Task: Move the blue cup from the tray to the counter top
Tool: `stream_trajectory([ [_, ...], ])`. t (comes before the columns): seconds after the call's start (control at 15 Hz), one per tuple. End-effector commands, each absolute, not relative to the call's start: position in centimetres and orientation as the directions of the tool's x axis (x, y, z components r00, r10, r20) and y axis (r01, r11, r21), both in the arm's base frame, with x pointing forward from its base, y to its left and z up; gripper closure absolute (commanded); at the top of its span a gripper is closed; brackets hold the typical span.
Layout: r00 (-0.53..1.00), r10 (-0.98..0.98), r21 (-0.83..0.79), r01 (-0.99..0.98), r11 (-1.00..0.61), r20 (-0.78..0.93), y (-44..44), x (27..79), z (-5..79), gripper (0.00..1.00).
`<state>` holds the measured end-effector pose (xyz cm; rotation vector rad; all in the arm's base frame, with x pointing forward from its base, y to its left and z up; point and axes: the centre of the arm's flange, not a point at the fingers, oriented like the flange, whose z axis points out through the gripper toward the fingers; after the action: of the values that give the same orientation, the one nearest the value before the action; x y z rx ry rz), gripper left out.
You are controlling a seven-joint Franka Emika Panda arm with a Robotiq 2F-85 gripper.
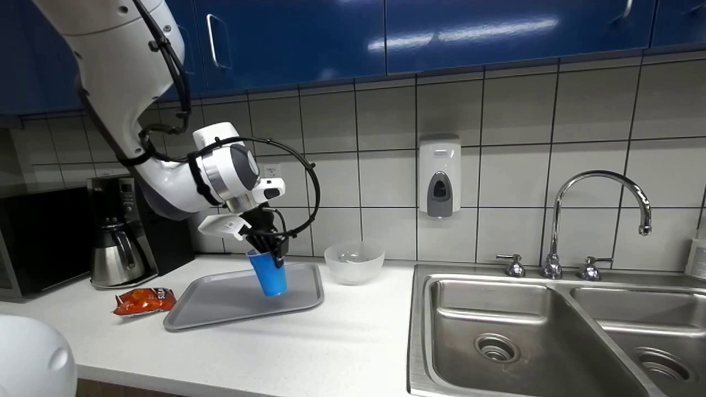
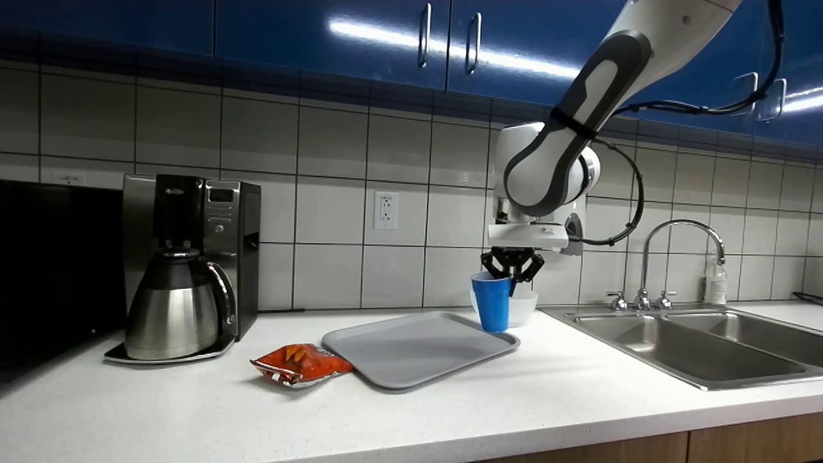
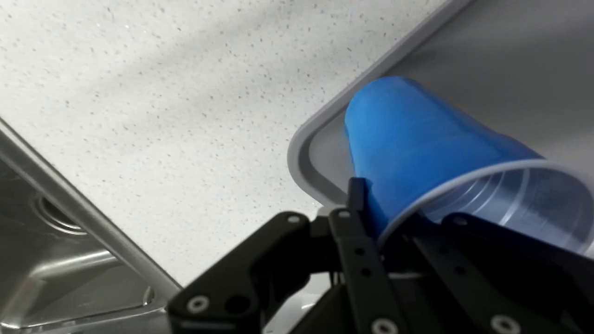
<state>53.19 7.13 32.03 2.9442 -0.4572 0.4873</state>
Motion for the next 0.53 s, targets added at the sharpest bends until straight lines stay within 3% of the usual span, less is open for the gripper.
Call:
stream_trajectory([
  [0.0, 0.9, -0.288, 0.083, -0.331, -0.94, 0.327, 5.9, 50.9, 31.7, 0.99],
  [0.47, 0.913, -0.302, 0.127, -0.346, -0.93, 0.274, 3.7, 49.4, 28.6, 0.99],
])
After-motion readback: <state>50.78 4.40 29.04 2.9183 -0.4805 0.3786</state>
